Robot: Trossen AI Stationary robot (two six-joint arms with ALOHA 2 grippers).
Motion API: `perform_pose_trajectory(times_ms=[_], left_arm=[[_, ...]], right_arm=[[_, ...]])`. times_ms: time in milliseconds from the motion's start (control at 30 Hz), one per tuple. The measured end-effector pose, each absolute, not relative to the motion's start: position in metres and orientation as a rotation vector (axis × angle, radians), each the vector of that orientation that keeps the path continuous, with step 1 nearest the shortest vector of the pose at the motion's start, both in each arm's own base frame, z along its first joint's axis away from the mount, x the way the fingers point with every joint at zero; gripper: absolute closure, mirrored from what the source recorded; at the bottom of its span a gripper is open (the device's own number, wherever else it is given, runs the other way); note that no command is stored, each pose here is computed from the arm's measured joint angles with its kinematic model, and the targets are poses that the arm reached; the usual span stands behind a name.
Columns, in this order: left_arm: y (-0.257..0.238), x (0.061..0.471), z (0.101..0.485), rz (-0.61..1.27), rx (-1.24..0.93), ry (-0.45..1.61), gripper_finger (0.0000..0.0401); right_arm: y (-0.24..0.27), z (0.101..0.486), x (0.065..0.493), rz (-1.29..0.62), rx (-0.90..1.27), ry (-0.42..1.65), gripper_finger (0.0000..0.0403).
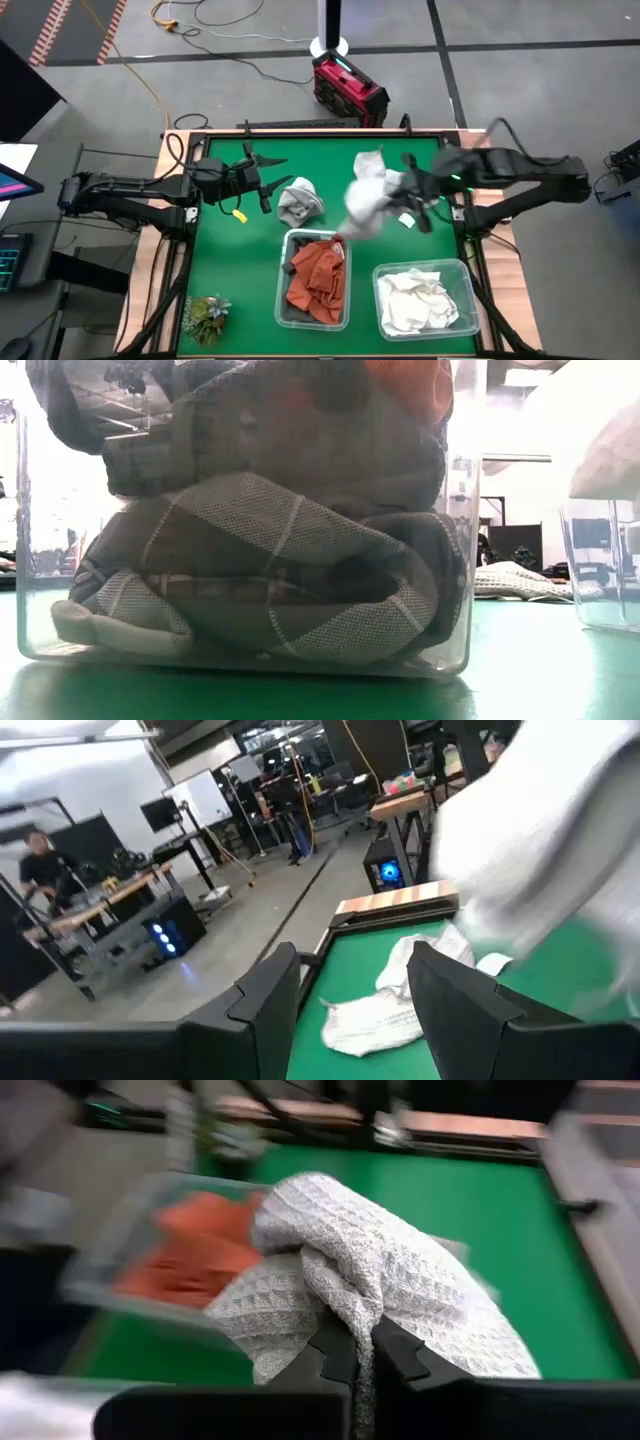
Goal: Sort towels by color in basket
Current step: Put the middle light grey towel into the right transparent bin
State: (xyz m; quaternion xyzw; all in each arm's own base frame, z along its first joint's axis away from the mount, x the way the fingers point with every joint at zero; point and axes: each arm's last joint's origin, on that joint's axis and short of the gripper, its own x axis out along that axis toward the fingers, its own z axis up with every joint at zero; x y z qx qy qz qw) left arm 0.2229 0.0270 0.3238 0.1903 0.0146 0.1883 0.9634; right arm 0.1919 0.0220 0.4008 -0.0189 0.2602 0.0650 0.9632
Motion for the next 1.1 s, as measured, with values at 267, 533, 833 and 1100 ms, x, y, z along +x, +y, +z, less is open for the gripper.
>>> perform_pose_trajectory(times_ms=[267,533,833,1100], left_arm=[[0.027,0.223,0.312,0.355,0.442,0.157,0.0223],[0.027,0.219,0.293,0.315,0.420,0.351,0.0223],[0.026,0.210,0.272,0.260,0.441,0.592,0.0223],[0.025,0.204,0.262,0.231,0.450,0.712,0.0223]], right_arm=[[0.062,0.415,0.145,0.323,0.308,0.530,0.0371],[0.087,0.404,0.131,0.359,0.500,0.738,0.0373],[0.124,0.354,0.151,0.045,0.542,1.167,0.0375],[0.152,0.317,0.171,-0.108,0.470,1.410,0.0373]])
